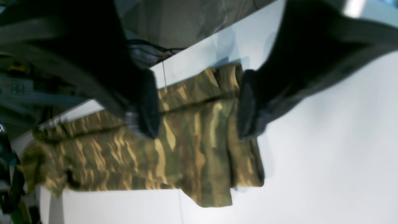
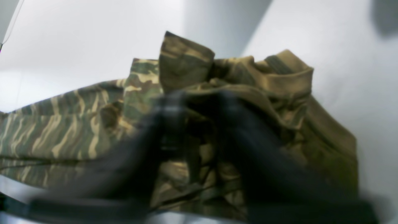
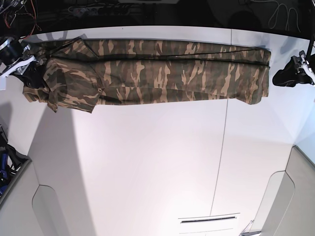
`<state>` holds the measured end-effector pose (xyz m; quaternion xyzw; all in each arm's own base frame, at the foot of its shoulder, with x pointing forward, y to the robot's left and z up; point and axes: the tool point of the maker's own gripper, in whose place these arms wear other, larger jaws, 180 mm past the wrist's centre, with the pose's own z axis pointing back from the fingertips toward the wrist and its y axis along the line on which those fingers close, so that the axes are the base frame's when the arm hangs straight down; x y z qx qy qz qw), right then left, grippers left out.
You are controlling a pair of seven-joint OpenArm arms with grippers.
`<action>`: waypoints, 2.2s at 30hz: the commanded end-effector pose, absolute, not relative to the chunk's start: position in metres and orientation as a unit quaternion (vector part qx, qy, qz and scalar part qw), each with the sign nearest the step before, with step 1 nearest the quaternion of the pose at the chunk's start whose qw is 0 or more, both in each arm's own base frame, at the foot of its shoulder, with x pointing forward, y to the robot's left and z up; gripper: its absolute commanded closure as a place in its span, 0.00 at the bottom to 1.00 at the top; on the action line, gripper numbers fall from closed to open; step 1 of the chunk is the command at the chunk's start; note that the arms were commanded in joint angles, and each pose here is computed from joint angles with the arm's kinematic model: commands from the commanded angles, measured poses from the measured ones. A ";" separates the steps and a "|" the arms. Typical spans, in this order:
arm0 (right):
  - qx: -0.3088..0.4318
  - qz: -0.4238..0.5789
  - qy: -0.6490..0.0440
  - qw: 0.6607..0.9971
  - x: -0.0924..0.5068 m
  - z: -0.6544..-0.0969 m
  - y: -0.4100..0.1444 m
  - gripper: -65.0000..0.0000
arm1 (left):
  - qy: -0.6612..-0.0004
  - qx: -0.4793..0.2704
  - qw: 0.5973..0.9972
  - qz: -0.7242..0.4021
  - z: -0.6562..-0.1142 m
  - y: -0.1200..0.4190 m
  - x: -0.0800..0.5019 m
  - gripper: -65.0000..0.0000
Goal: Fold the T-shirt properly
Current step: 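Release the hem and regrasp the folded strip's ends, then fold the strip end with the left gripper toward the right gripper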
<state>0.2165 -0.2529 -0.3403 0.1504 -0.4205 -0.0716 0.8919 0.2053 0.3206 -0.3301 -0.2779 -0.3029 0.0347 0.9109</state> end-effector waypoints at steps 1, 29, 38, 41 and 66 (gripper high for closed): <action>0.150 -0.064 -0.440 0.883 0.222 -0.329 -0.254 1.00 | -0.324 -0.262 0.909 0.024 -0.319 0.328 0.213 0.32; 0.198 -0.129 -0.388 0.891 0.203 -0.378 -0.251 1.00 | -0.280 -0.231 0.932 0.020 -0.405 0.283 0.198 0.32; 0.213 -0.134 -0.398 0.882 0.206 -0.373 -0.248 1.00 | -0.304 -0.237 0.923 0.021 -0.402 0.278 0.207 1.00; 0.213 -0.134 -0.398 0.882 0.206 -0.373 -0.248 1.00 | -0.326 -0.236 0.915 0.026 -0.396 0.281 0.215 1.00; 0.266 -0.118 -0.426 0.856 0.222 -0.341 -0.235 0.76 | -0.470 -0.239 0.833 -0.164 -0.231 0.220 0.258 1.00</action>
